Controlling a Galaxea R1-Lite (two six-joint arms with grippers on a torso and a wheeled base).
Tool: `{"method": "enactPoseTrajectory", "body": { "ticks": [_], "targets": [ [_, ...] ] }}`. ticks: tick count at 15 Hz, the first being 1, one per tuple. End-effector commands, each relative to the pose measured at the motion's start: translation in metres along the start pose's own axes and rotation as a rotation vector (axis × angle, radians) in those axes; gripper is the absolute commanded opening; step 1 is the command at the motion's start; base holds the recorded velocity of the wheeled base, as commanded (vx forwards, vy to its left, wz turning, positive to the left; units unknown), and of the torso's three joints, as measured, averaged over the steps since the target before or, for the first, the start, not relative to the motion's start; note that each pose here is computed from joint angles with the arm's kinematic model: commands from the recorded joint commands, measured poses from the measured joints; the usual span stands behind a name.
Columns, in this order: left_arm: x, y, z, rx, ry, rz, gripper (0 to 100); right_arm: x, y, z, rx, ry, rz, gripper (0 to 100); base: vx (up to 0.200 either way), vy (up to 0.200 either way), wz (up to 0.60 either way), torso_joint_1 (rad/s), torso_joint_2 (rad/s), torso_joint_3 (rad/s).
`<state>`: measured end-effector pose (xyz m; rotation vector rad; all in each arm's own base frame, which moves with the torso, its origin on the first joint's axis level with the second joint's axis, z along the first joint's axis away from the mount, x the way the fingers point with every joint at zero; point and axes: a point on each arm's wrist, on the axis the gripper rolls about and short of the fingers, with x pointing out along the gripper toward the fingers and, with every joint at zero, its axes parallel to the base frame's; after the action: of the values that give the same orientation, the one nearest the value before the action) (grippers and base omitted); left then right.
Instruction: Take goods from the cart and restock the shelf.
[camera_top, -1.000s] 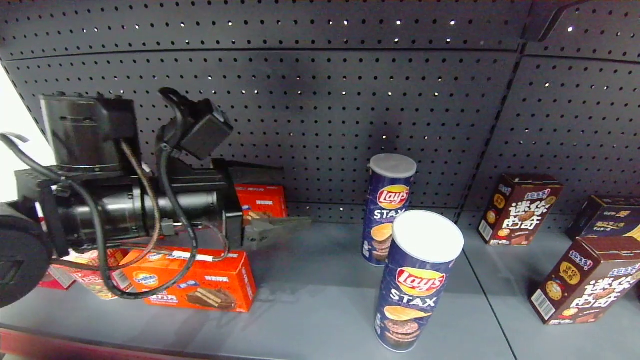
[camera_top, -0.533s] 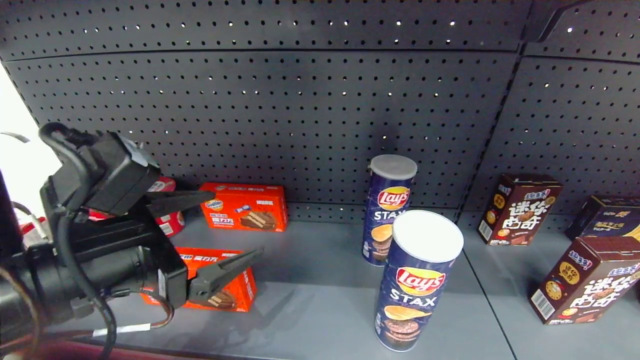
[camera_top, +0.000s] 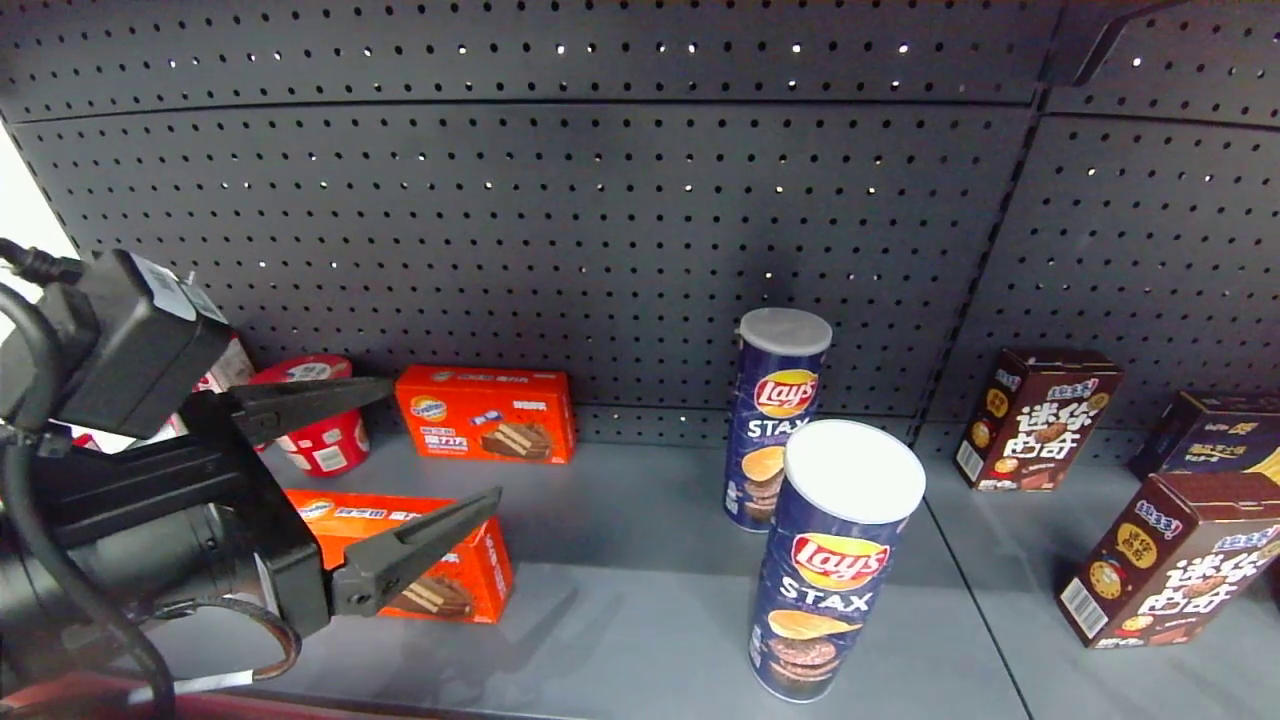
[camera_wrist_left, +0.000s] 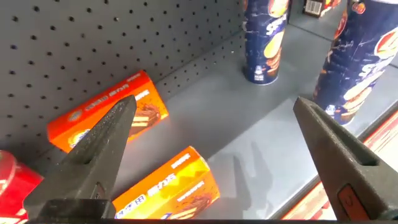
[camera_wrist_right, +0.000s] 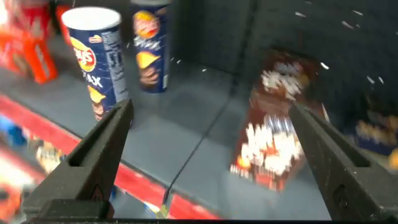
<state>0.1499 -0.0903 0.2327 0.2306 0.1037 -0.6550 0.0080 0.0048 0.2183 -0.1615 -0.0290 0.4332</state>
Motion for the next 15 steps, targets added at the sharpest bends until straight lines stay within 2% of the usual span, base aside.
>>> {"method": "enactPoseTrajectory", "body": {
  "ticks": [1, 3, 6, 11, 13, 15],
  "targets": [
    [0.013, 0.000, -0.006, -0.005, 0.040, -0.022, 100, 0.079, 0.009, 0.015, -0.065, 0.201, 0.253, 100, 0.000, 0.000, 0.00, 0.000, 0.00, 0.000],
    [0.023, 0.001, -0.007, -0.008, 0.044, -0.051, 100, 0.100, 0.019, 0.010, -0.060, 0.244, 0.329, 100, 0.000, 0.000, 0.00, 0.000, 0.00, 0.000],
    [0.037, 0.004, -0.003, -0.004, 0.013, -0.050, 100, 0.112, 0.031, 0.000, -0.073, 0.305, 0.400, 100, 0.000, 0.000, 0.00, 0.000, 0.00, 0.000],
    [0.032, 0.000, -0.022, -0.008, 0.068, -0.061, 100, 0.115, 0.045, -0.026, -0.097, 0.416, 0.484, 100, 0.000, 0.000, 0.00, 0.000, 0.00, 0.000],
    [0.024, -0.001, -0.022, -0.008, 0.055, -0.057, 100, 0.110, 0.048, -0.033, -0.114, 0.424, 0.513, 100, 0.000, 0.000, 0.00, 0.000, 0.00, 0.000],
    [0.020, -0.001, -0.021, -0.009, 0.048, -0.052, 100, 0.113, 0.048, -0.029, -0.104, 0.359, 0.494, 100, 0.000, 0.000, 0.00, 0.000, 0.00, 0.000]
  ]
}}
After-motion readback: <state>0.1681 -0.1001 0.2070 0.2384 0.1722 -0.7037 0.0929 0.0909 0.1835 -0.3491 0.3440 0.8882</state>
